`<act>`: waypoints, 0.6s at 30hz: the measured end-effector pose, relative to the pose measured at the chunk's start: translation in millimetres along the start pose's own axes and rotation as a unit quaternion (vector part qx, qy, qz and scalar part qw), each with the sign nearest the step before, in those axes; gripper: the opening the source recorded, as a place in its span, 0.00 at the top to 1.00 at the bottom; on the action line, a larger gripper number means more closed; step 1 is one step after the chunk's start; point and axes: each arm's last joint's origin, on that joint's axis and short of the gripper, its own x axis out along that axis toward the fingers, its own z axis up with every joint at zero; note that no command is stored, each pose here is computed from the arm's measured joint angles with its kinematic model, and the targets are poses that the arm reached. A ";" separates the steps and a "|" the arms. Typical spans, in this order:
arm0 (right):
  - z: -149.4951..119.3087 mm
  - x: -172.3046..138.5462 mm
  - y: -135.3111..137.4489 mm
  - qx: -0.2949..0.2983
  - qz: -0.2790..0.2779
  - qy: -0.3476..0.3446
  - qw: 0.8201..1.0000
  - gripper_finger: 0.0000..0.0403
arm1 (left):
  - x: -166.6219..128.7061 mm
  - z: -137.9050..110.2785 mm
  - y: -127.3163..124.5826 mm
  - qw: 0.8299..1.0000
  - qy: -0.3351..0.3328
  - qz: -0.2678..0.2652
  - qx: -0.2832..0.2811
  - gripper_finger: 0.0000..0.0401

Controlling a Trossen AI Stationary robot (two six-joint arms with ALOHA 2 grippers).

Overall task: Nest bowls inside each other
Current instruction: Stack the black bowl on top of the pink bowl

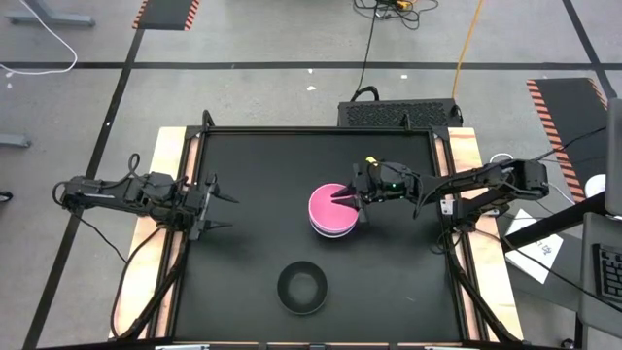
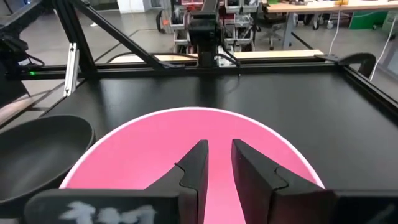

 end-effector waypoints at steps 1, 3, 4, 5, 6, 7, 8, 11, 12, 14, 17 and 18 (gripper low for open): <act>0.3 0.2 1.0 -0.001 0.002 -0.001 1.000 0.85 | 0.0 0.0 0.0 1.000 0.000 0.000 0.000 0.27; 1.2 1.0 5.5 -0.008 0.010 -0.004 1.000 0.85 | 0.0 0.0 0.0 1.000 0.000 0.000 0.003 0.27; 2.6 0.7 8.8 -0.014 0.015 -0.007 1.000 0.85 | 0.0 0.0 0.0 1.000 0.000 0.000 0.003 0.27; 4.6 0.0 12.5 -0.022 0.022 -0.012 0.999 0.85 | 0.0 -0.1 0.0 1.000 0.000 0.000 0.003 0.27; 7.1 -1.1 16.3 -0.030 0.028 -0.017 0.999 0.85 | 0.0 -0.2 0.0 1.000 0.001 0.000 0.003 0.27; 9.2 -2.4 20.2 -0.036 0.034 -0.020 0.999 0.85 | 0.0 -0.3 -0.1 1.000 0.001 0.000 0.003 0.27; 10.6 -3.6 24.3 -0.038 0.041 -0.020 0.998 0.85 | 0.0 -0.5 -0.1 1.000 0.002 0.000 0.003 0.27; 14.2 -5.7 36.5 -0.043 0.062 -0.026 0.997 0.85 | 0.0 -0.6 -0.1 1.000 0.003 0.000 0.003 0.27; 14.7 -5.7 40.8 -0.043 0.070 -0.027 0.996 0.85 | 0.0 -0.6 0.0 1.000 0.003 0.001 0.003 0.27; 13.8 -4.9 48.9 -0.041 0.086 -0.024 0.995 0.85 | 0.0 -0.7 0.0 1.000 0.004 0.001 0.002 0.27; 11.7 -3.1 57.1 -0.033 0.101 -0.019 0.994 0.85 | 0.0 -0.6 0.1 1.000 0.003 0.002 0.001 0.27; 11.1 -2.8 59.0 -0.031 0.104 -0.017 0.994 0.85 | 0.0 -0.6 0.1 1.000 0.004 0.004 0.001 0.27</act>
